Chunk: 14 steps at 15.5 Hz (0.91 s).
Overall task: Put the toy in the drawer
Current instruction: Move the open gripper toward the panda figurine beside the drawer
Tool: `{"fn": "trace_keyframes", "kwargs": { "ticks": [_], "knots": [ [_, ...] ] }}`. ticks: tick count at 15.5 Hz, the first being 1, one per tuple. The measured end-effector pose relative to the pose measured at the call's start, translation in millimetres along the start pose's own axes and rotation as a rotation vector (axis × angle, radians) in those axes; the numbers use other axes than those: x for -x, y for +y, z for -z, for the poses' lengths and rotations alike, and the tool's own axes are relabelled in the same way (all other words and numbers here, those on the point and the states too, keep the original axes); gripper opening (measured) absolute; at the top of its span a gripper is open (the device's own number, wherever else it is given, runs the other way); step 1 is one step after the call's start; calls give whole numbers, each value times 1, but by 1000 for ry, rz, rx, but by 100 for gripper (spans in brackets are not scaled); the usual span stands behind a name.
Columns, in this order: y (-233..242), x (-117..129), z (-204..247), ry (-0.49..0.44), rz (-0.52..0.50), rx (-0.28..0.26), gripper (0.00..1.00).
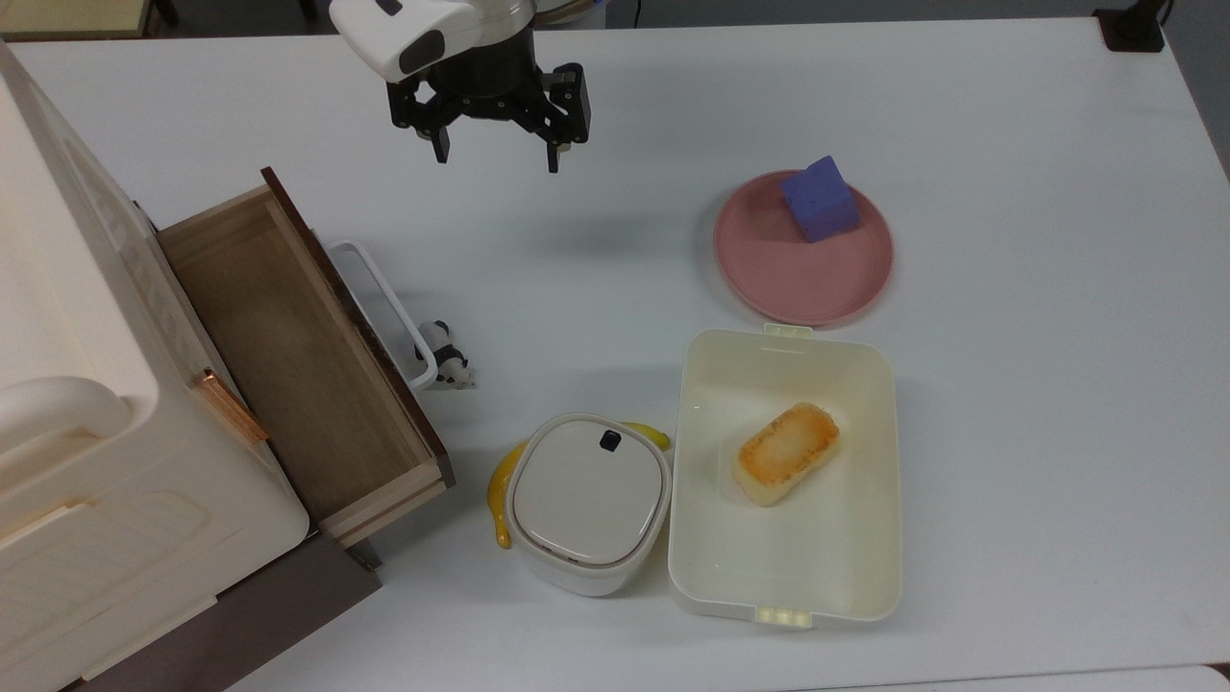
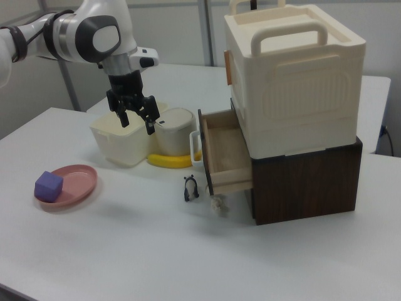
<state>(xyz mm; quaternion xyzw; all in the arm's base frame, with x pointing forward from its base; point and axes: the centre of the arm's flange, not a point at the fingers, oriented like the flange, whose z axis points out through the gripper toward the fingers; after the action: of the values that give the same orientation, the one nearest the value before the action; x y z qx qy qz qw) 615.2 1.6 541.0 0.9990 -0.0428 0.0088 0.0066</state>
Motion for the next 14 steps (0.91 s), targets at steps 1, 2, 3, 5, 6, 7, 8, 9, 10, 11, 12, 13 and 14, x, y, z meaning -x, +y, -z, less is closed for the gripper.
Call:
{"fn": "trace_keyframes", "kwargs": {
  "ticks": [1, 2, 3, 5, 6, 7, 8, 9, 10, 11, 12, 13, 14],
  "knots": [
    [-1, 0, -2, -3, 2, 1, 100],
    [0, 0, -2, -4, 2, 7, 100],
    [2, 0, -4, -6, 2, 13, 100],
    [5, 0, -8, -14, 0, 18, 100],
    [5, 1, -11, -21, 0, 19, 100],
    [5, 1, -17, -25, 1, 23, 100],
    [6, 0, -25, -16, 5, 34, 100],
    [7, -1, -36, -4, 12, 56, 100],
    [9, -2, -49, 9, 25, 82, 100],
    [10, -3, -64, 19, 47, 105, 100],
    [11, -4, -77, 25, 78, 120, 100],
    [10, -5, -90, 29, 118, 130, 100],
    [11, -5, -101, 31, 159, 137, 100]
  ]
}}
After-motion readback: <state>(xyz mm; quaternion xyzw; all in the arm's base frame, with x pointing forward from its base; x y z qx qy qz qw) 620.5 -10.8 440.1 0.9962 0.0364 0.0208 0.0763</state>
